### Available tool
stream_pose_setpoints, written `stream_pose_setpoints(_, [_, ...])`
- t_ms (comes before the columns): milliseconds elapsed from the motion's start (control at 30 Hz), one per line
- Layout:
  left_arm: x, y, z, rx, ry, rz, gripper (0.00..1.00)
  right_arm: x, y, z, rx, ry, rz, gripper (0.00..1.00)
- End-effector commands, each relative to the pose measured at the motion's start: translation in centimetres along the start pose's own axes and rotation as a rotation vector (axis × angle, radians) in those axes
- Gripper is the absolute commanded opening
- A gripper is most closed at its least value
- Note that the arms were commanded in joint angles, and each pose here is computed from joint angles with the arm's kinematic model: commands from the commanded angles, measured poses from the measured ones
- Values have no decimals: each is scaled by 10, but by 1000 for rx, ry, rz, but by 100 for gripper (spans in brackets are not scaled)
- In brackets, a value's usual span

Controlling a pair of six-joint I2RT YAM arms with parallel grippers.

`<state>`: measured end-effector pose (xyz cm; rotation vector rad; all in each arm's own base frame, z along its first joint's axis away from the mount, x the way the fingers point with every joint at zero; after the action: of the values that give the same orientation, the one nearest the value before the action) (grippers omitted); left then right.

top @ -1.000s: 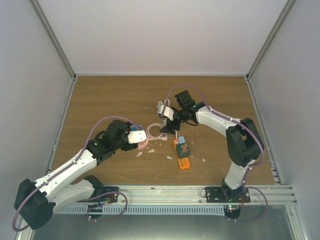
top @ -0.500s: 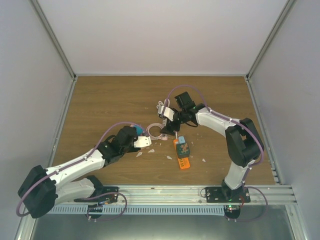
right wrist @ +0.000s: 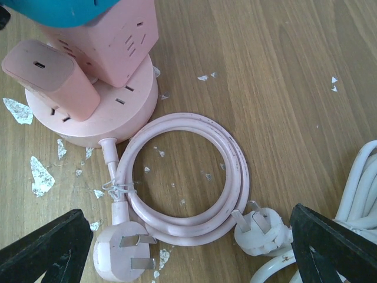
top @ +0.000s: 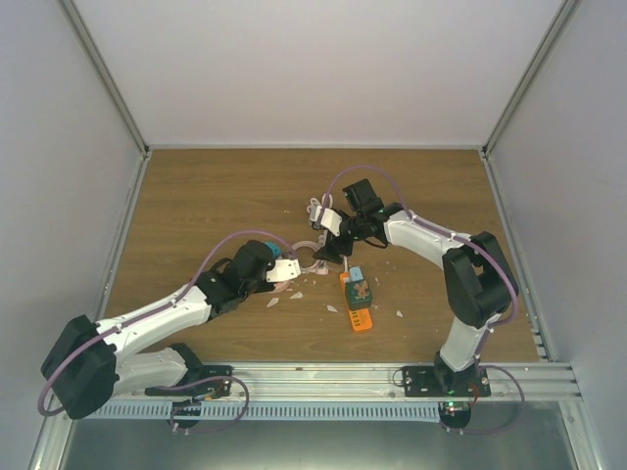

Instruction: Pull the plug off the socket

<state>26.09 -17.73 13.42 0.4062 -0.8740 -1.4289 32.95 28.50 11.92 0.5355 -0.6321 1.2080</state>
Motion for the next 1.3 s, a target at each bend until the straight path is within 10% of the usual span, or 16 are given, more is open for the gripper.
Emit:
stream_pose_setpoints(0, [17,22,13,37,-64,68,42,5,-1,7,-10,-19,7,93])
stream_pose_setpoints(1267, [-8,49,10,-174,24,348,37,13,5,13,32,-52,19,93])
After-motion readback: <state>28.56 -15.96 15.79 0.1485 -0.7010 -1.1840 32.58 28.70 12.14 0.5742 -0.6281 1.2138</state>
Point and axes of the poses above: each gripper's point midway between its finger pads, its own z axis back along the fingers, its own y axis along the line the jaws close on, x = y × z, the point moved 2 cm from there along z, back along the fingers, and after that the axes turned 7 degrees about -z, right-handed, at the moved point
